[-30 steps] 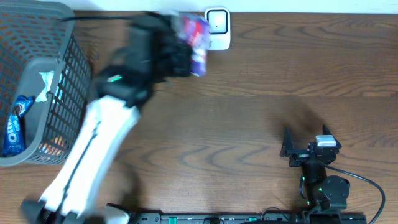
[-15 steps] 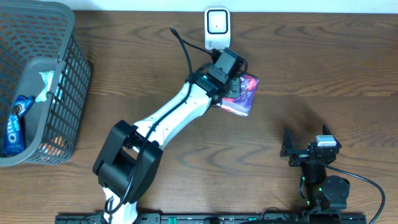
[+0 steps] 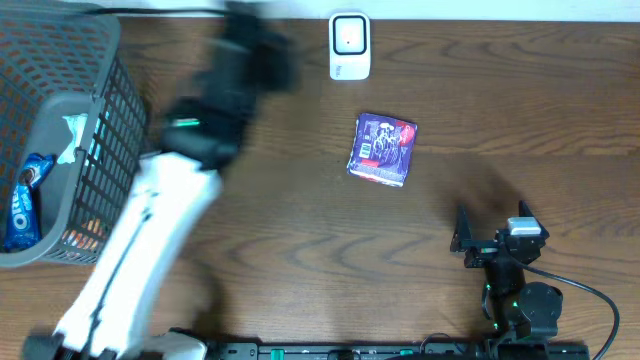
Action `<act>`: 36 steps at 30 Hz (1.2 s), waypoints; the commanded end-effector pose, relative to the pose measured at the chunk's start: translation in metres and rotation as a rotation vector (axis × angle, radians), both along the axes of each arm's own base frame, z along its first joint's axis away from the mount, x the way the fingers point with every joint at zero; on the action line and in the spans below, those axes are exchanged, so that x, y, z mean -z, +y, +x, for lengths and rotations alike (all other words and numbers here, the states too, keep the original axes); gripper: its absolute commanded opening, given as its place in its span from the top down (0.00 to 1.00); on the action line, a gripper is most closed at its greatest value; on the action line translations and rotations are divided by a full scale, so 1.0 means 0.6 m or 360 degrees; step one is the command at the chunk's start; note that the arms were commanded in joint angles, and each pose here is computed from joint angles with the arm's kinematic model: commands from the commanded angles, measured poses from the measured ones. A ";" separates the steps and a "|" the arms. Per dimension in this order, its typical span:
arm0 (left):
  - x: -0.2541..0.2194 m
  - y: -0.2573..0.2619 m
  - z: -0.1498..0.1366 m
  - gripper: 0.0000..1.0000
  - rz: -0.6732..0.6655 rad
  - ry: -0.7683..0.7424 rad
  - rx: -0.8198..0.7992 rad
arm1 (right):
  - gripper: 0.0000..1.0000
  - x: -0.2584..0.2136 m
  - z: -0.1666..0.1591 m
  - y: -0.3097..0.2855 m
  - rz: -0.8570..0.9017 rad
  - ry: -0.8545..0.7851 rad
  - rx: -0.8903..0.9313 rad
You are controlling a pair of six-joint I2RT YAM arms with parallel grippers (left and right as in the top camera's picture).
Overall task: Scan the item barcode
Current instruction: 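Reach the left gripper back into the basket and grasp the mint-green pouch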
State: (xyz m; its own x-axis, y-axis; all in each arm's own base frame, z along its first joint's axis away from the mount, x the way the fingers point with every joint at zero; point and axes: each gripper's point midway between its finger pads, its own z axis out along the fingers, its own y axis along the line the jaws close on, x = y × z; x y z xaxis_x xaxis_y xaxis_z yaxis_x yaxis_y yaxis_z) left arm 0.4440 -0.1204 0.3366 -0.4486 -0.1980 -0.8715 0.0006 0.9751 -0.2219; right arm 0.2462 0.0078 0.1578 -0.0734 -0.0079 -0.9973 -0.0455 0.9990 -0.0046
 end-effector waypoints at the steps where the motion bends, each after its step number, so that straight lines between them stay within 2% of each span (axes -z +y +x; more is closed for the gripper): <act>1: -0.055 0.209 -0.006 0.39 0.0154 -0.0114 -0.0468 | 0.01 0.002 0.000 -0.008 0.0021 0.0001 0.0036; 8: -0.074 0.482 -0.075 0.39 0.0174 -0.0125 -0.1085 | 0.01 0.002 0.000 -0.008 0.0021 0.0001 0.0036; 16: 0.003 0.635 -0.123 0.39 0.0204 0.0108 -0.1401 | 0.01 0.002 0.000 -0.008 0.0021 0.0001 0.0036; 21: 0.081 0.658 -0.090 0.39 0.0377 0.0342 -0.1158 | 0.01 0.002 0.000 -0.008 0.0021 0.0001 0.0036; 27: 0.189 0.671 -0.054 0.39 0.0441 0.0579 -0.1012 | 0.01 0.002 0.000 -0.008 0.0021 0.0001 0.0036; 31: 0.264 0.651 -0.029 0.39 0.0490 0.0733 -0.0782 | 0.01 0.002 0.000 -0.008 0.0021 0.0001 0.0036; 36: 0.332 0.639 -0.016 0.39 0.0556 0.0880 -0.0636 | 0.01 0.002 0.000 -0.008 0.0021 0.0001 0.0036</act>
